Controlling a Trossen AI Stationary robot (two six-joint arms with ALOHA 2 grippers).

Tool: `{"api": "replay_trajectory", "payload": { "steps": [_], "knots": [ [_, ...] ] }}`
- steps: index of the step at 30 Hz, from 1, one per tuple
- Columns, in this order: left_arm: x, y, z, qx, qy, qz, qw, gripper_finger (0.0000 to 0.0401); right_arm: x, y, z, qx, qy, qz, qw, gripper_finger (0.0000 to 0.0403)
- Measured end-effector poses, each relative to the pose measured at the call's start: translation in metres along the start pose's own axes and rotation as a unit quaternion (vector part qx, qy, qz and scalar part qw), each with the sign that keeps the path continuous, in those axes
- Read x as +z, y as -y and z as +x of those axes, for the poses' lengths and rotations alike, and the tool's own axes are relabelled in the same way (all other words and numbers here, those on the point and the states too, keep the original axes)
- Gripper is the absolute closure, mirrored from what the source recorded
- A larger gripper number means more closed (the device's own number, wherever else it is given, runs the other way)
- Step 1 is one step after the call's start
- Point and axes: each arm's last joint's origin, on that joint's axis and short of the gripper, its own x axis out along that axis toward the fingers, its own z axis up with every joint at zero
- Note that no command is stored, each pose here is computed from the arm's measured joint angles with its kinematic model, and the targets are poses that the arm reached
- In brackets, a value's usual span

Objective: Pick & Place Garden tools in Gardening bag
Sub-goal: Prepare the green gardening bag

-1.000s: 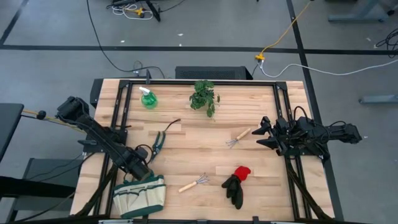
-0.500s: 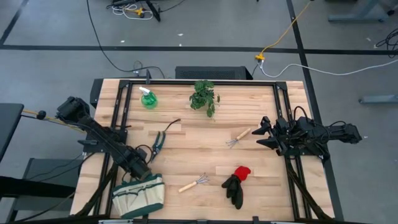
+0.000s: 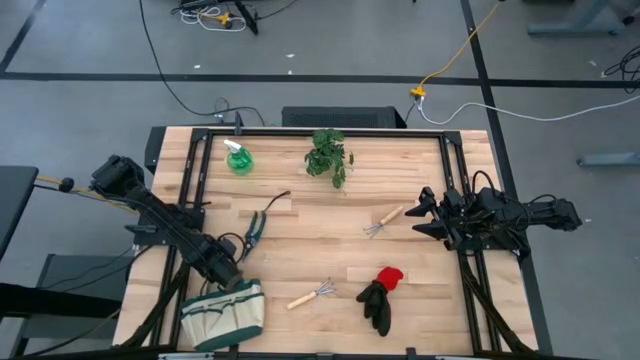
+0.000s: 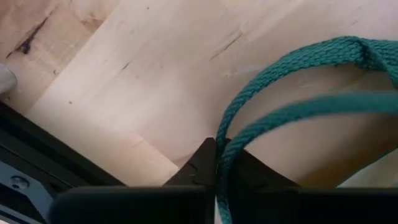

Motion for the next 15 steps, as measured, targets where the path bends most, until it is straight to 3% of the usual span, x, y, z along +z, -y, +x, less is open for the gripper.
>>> {"api": "replay_trajectory", "payload": {
  "steps": [7,15],
  "knots": [
    [0.002,0.001,-0.003,0.002,0.000,-0.003,1.000,0.0383,0.000,0.000,0.000,0.000,0.000,-0.003,1.000,0.0183],
    [0.004,0.014,-0.037,0.019,0.020,0.026,0.999,0.0388,0.000,0.000,0.000,0.000,0.000,-0.003,1.000,0.0183]
  ]
}}
